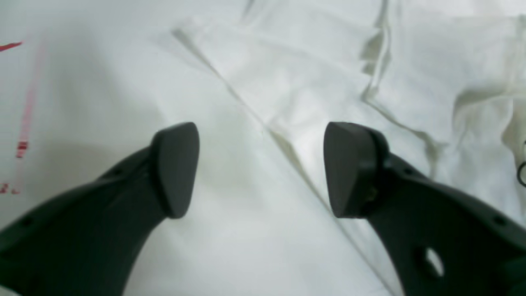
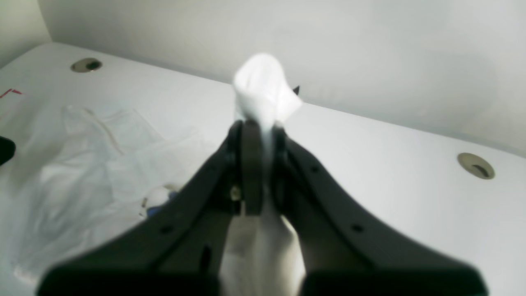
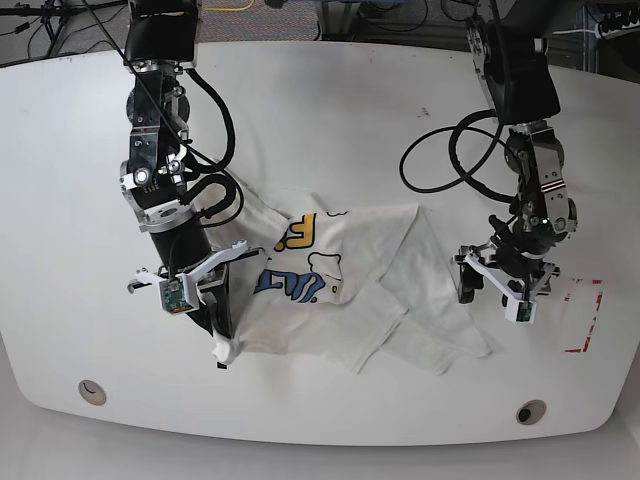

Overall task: Fold the T-shirt properly
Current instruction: 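Shift the open left gripper along the shirt's side edge, then close the left gripper on the shirt fabric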

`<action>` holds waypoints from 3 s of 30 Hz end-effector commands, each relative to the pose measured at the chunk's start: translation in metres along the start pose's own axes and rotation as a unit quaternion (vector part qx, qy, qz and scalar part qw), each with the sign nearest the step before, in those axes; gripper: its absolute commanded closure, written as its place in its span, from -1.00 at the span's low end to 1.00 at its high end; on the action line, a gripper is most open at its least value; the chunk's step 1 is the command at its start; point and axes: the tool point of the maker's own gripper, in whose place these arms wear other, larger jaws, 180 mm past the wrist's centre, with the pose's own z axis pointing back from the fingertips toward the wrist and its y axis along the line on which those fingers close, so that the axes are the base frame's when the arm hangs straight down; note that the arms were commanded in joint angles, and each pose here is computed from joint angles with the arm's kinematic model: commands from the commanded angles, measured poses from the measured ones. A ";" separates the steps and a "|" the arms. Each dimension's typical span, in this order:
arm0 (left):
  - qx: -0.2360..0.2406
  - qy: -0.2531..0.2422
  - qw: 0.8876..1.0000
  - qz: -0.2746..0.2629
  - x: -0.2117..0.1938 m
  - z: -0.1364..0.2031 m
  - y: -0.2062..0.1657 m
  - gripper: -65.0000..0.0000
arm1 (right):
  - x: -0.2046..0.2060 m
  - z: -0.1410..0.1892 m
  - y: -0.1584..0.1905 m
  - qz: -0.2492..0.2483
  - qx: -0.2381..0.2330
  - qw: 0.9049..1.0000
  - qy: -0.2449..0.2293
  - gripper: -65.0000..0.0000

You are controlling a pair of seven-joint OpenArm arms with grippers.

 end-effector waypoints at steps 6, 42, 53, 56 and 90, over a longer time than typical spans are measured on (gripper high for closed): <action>0.050 -0.062 0.995 0.062 0.021 0.015 0.044 -0.49 | 0.016 0.004 0.000 0.000 -0.001 0.999 -0.033 0.96; -0.057 -0.022 0.991 0.117 0.054 -0.074 -0.022 -0.51 | 0.011 0.010 0.010 0.003 0.011 1.000 -0.026 0.98; -0.069 -0.020 0.986 0.148 0.063 -0.089 -0.025 -0.51 | 0.013 0.010 0.010 0.005 0.013 1.000 -0.027 0.99; -0.061 -0.024 0.986 0.153 0.062 -0.088 -0.015 -0.50 | 0.016 0.007 0.008 0.005 0.010 0.999 -0.031 1.00; -0.031 -0.002 0.993 0.114 0.015 -0.077 0.014 -0.34 | 0.005 0.015 -0.002 -0.004 -0.007 1.000 -0.014 0.99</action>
